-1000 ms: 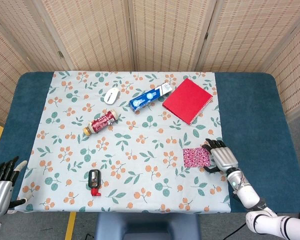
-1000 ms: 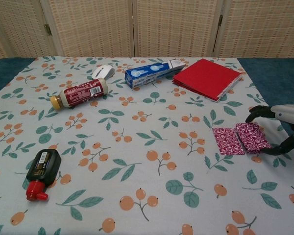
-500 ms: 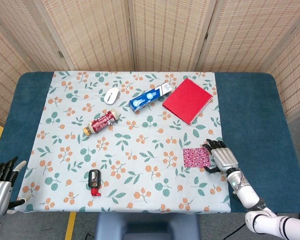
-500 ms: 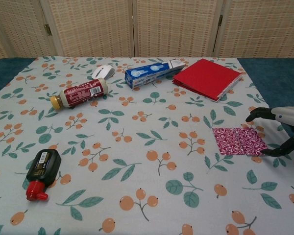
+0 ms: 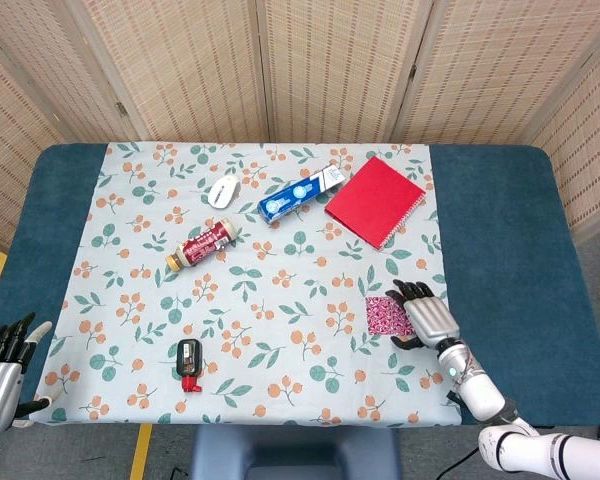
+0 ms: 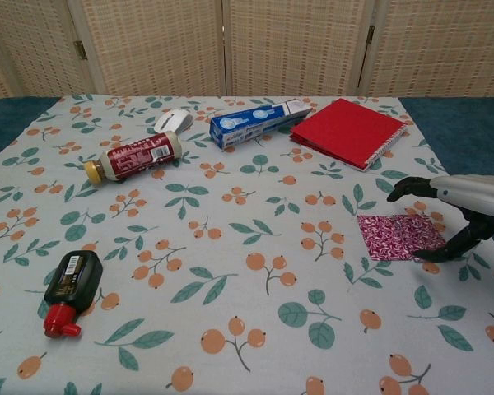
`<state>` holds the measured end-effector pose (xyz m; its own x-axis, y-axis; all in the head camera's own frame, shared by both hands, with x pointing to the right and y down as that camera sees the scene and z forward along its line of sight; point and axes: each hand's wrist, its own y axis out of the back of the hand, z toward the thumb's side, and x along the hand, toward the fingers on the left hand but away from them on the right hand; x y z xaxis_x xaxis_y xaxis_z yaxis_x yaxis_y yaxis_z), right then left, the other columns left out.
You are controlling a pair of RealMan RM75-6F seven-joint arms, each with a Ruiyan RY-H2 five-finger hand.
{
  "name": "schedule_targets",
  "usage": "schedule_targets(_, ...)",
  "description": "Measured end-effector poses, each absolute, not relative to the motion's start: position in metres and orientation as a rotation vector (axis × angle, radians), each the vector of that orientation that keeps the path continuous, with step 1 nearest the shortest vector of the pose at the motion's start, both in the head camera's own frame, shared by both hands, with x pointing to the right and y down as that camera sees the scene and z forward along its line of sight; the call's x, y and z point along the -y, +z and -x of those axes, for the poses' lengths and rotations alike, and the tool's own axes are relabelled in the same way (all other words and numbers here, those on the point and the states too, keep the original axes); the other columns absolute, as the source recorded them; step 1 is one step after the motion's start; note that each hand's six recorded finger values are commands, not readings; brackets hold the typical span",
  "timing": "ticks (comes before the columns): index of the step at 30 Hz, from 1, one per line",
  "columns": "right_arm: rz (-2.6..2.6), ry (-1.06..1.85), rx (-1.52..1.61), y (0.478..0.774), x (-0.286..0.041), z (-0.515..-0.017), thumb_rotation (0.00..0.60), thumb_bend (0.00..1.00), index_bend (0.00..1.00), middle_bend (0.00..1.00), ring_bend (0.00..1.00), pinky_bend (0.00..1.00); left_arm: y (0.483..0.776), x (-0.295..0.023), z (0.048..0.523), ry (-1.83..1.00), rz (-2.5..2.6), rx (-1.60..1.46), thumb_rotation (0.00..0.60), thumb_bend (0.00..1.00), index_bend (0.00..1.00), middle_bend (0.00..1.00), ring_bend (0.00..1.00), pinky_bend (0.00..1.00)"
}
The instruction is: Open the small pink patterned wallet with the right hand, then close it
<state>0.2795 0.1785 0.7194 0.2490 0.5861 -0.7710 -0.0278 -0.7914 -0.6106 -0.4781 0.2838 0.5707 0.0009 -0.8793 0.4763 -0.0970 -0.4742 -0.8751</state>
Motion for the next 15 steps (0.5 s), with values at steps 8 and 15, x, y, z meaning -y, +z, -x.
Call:
schedule_targets(8,2.005,1.618,0.471,0.733,-0.185,-0.261,0.47,0.32,0.12,0.05,0.0,0.0,0.573,-0.285,0.481,-1.546,1.637,-1.02,0.6,0.21,0.14,0.0,0.07,0.0)
schedule_targets(15,1.991,1.632,0.472,0.739,-0.182,-0.256,0.469,0.32,0.12,0.05,0.0,0.0,0.574,-0.285,0.483,-1.55,1.636,-1.021,0.6,0.21,0.14,0.0,0.07,0.0)
